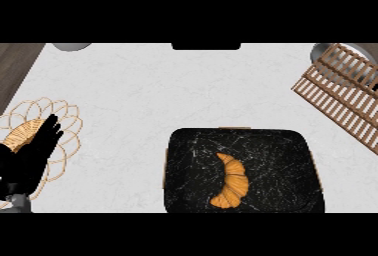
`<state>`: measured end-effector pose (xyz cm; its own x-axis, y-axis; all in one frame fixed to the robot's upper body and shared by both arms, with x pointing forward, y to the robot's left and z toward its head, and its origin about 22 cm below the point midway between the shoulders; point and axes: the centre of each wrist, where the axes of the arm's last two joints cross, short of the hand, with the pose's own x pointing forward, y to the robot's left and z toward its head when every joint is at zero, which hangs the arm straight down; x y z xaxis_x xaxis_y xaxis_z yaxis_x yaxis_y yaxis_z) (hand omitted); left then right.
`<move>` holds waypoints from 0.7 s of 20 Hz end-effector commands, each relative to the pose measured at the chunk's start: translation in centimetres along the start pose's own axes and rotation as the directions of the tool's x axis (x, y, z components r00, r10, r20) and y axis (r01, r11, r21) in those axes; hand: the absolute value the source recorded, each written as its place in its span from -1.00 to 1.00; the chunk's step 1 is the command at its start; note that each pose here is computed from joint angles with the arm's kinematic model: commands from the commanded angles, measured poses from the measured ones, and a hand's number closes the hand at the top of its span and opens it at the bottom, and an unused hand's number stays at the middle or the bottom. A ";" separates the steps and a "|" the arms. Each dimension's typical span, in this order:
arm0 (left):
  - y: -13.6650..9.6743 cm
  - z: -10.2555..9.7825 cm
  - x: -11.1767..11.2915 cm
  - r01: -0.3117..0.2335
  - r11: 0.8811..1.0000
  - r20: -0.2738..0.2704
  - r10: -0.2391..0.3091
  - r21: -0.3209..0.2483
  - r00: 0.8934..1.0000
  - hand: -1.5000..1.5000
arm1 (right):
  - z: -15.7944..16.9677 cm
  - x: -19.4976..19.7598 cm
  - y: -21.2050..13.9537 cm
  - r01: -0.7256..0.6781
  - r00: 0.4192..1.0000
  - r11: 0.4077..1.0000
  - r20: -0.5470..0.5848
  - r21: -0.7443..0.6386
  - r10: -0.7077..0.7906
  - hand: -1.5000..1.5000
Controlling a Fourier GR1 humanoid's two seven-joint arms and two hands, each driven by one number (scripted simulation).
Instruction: Pick the cupcake from the tray and place it in the tiered shelf
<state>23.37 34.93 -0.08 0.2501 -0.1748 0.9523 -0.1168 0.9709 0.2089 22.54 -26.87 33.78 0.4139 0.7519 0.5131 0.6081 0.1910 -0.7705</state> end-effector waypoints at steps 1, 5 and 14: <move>-0.6 0.1 1.1 0.012 1.000 0.027 -0.012 -0.001 1.000 0.00 | -2.5 -0.1 0.4 -0.099 0.987 0.994 -0.127 0.035 0.103 1.00; 1.0 0.5 -0.7 0.009 1.000 0.016 -0.009 0.009 1.000 0.00 | -5.8 0.1 -1.6 -0.112 0.983 0.993 -0.144 0.024 0.114 1.00; 0.9 -0.9 1.0 0.008 1.000 0.017 -0.008 0.007 1.000 0.00 | -8.9 -2.5 1.9 -0.197 0.964 0.980 -0.177 0.025 0.198 1.00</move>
<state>23.21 34.90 0.16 0.2378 -0.1786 0.9548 -0.1157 0.9707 0.2104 27.60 -32.56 35.47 0.6139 0.6743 0.4104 0.5068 0.0619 -0.8598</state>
